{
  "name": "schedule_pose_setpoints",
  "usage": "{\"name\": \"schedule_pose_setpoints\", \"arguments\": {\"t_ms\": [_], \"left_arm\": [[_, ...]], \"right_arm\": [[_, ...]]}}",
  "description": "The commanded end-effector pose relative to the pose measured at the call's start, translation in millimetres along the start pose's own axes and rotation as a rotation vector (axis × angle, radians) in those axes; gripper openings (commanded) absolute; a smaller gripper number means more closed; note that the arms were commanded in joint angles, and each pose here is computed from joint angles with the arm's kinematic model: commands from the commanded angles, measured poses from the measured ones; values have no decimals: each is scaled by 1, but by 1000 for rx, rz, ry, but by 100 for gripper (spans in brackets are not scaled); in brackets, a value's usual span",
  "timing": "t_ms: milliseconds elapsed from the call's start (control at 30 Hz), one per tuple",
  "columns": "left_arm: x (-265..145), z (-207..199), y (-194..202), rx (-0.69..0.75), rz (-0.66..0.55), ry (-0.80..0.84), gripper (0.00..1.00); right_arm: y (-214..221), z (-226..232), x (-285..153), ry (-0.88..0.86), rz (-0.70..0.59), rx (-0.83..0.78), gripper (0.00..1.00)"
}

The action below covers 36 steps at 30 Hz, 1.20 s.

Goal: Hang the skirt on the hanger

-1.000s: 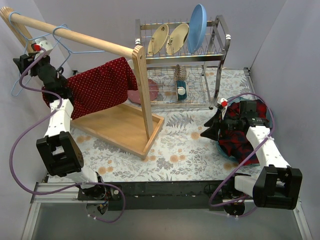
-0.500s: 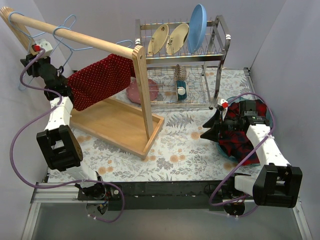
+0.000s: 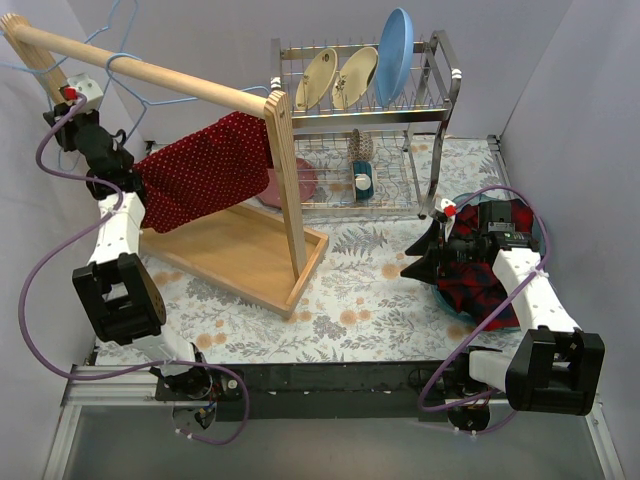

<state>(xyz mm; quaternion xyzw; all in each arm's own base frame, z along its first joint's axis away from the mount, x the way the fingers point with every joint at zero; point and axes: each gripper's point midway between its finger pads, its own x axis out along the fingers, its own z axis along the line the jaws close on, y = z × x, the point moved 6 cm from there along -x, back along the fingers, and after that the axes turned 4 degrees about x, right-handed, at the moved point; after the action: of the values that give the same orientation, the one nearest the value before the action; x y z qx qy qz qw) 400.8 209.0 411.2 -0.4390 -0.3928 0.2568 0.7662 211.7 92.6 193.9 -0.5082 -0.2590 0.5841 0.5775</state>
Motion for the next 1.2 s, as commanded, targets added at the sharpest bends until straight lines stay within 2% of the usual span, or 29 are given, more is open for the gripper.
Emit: {"name": "schedule_pose_setpoints", "arguments": {"t_ms": [0,200,567,833,967,1167], "left_arm": [[-4,43,-49,-95,-75,-88,0],[-17,54,-57,-107,-90,-88,0],[-45,71,-47,-85,-71,-101,0],[-67,78,-26,-40,-31,-97,0],[-88,78,0,8,0,-73,0],[-116,87,29,-2,64,-74,0]], "right_arm": [[-15,3,-3,-14,-32,-49,76],[-16,4,-3,-12,-34,-56,76],[-19,10,-5,-11,-46,-85,77],[-22,15,-6,-21,-57,-110,77],[-23,18,-7,-28,-61,-123,77],[-25,23,-7,-42,-64,-140,77]]}}
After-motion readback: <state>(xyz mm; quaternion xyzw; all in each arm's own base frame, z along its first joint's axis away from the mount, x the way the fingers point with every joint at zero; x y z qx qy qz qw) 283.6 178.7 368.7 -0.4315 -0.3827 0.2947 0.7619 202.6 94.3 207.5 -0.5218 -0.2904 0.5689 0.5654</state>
